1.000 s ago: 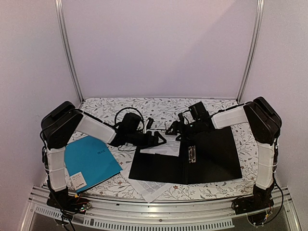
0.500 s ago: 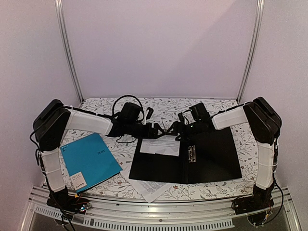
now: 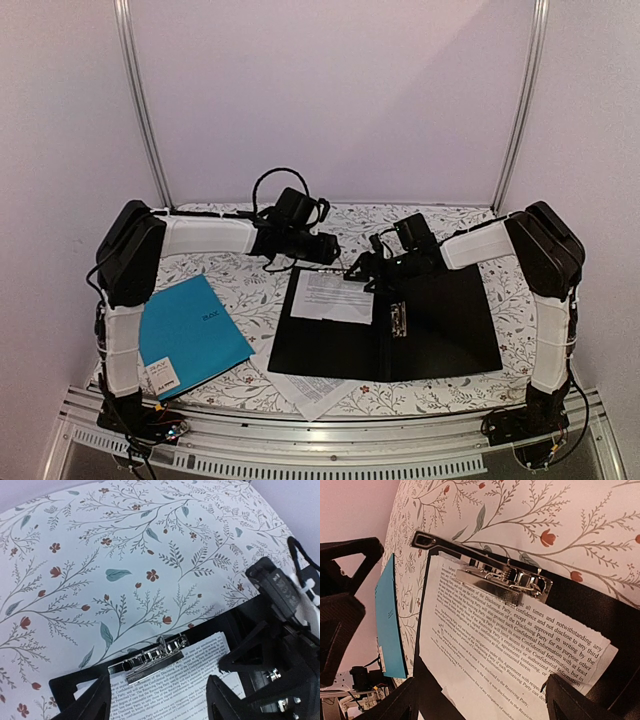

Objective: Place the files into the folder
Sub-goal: Clamp the file onto the spring clip on the folder.

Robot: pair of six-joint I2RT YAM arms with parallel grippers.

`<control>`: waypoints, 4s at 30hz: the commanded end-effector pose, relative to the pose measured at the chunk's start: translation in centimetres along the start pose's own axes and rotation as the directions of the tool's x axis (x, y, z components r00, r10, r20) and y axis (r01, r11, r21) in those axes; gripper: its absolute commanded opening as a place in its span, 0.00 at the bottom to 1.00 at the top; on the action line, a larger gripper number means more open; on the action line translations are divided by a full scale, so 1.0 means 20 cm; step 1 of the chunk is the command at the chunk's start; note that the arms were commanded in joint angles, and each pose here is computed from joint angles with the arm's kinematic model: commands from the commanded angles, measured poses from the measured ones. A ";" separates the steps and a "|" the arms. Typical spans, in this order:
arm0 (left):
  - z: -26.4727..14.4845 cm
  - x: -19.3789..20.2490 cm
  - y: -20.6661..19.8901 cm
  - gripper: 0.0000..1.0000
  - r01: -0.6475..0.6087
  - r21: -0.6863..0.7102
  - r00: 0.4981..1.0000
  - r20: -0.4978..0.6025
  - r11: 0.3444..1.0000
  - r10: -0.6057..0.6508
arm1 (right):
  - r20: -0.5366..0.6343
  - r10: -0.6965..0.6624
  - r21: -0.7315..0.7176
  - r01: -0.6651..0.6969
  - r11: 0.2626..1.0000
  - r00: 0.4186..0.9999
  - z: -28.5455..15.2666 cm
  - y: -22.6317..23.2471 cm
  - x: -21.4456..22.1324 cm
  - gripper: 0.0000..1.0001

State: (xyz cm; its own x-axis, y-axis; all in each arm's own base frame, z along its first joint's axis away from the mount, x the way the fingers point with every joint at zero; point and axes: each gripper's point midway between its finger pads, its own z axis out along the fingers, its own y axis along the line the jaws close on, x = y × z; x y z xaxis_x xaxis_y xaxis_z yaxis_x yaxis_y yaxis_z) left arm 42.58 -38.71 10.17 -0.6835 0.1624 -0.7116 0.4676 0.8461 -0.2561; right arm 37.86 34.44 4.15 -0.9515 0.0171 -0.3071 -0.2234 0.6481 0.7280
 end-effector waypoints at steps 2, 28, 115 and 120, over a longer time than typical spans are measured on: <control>0.13 0.09 0.08 0.62 -0.066 -0.077 0.993 -0.098 0.995 0.058 | -0.085 0.086 0.121 -0.076 0.990 0.993 0.07 -0.24 0.16 0.87; 0.22 -0.02 0.03 0.60 -0.067 -0.089 0.994 -0.093 0.994 0.059 | -0.102 0.093 0.117 -0.081 0.990 0.990 0.09 -0.27 0.19 0.87; 0.17 -0.09 0.06 0.30 -0.046 -0.086 0.994 -0.099 0.995 0.037 | -0.108 0.095 0.105 -0.084 0.991 0.990 0.11 -0.27 0.19 0.86; 0.19 -0.07 0.06 0.27 -0.044 -0.088 0.993 -0.113 0.995 0.034 | -0.110 0.096 0.104 -0.084 0.991 0.989 0.11 -0.27 0.20 0.86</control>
State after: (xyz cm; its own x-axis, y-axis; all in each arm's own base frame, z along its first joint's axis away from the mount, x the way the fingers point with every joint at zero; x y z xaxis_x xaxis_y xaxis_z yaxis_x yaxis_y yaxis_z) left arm 46.19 -40.10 8.43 -0.7167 0.2497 -0.6511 0.4488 0.8798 -0.1567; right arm 38.21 35.18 4.08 -0.9448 -0.0039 -0.3275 -0.2614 0.6114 0.7469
